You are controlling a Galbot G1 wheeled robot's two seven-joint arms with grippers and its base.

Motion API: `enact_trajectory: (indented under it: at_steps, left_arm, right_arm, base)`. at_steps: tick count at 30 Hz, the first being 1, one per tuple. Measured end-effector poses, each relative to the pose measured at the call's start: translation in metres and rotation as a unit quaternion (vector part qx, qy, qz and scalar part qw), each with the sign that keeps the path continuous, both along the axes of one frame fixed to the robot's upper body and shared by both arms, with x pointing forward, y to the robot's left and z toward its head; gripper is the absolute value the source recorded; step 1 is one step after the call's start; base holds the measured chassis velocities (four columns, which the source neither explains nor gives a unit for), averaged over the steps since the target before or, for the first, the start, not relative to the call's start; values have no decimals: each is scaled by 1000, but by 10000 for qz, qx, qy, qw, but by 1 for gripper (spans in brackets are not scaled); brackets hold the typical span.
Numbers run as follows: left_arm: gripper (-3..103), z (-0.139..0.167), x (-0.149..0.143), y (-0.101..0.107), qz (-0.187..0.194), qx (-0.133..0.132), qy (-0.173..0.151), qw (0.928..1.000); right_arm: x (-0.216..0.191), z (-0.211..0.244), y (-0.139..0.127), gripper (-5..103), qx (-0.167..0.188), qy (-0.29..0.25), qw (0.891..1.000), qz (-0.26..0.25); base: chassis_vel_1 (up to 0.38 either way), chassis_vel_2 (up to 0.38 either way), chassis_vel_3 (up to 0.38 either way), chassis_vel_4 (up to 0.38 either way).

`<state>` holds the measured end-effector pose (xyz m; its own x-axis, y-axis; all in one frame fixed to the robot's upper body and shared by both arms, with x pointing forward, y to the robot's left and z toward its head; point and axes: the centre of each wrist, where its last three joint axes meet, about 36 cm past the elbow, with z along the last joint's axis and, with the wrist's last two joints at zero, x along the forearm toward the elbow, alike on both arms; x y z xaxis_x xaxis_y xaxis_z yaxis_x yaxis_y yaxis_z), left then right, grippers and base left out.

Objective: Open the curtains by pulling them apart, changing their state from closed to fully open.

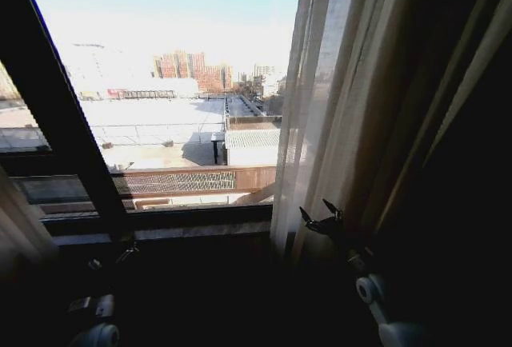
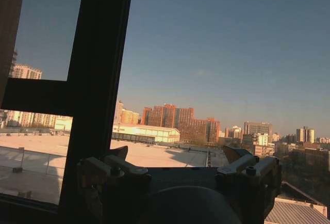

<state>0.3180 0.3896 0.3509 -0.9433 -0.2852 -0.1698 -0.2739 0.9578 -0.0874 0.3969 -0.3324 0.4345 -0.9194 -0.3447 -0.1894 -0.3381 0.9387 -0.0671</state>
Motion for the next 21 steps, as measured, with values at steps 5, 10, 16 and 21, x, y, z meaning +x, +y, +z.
enact_trajectory:
  at_steps: [5,10,16,21]
  left_arm:
    - [100,0,0,0,2,2,0,10000]
    - [100,0,0,0,4,3,0,10000]
    - [100,0,0,0,2,2,-1,10000]
    - [100,0,0,0,2,2,0,10000]
  right_arm:
    - [-1,1,2,100,-9,-6,10000,34]
    - [0,3,8,100,10,-72,9998,-162]
    - [5,4,16,100,85,-98,9984,-550]
    - [12,2,15,100,87,179,9933,-1135]
  base:
    - [-71,90,67,-94]
    - [-121,167,90,-137]
    - [-78,73,87,-58]
    - [-3,8,11,-1]
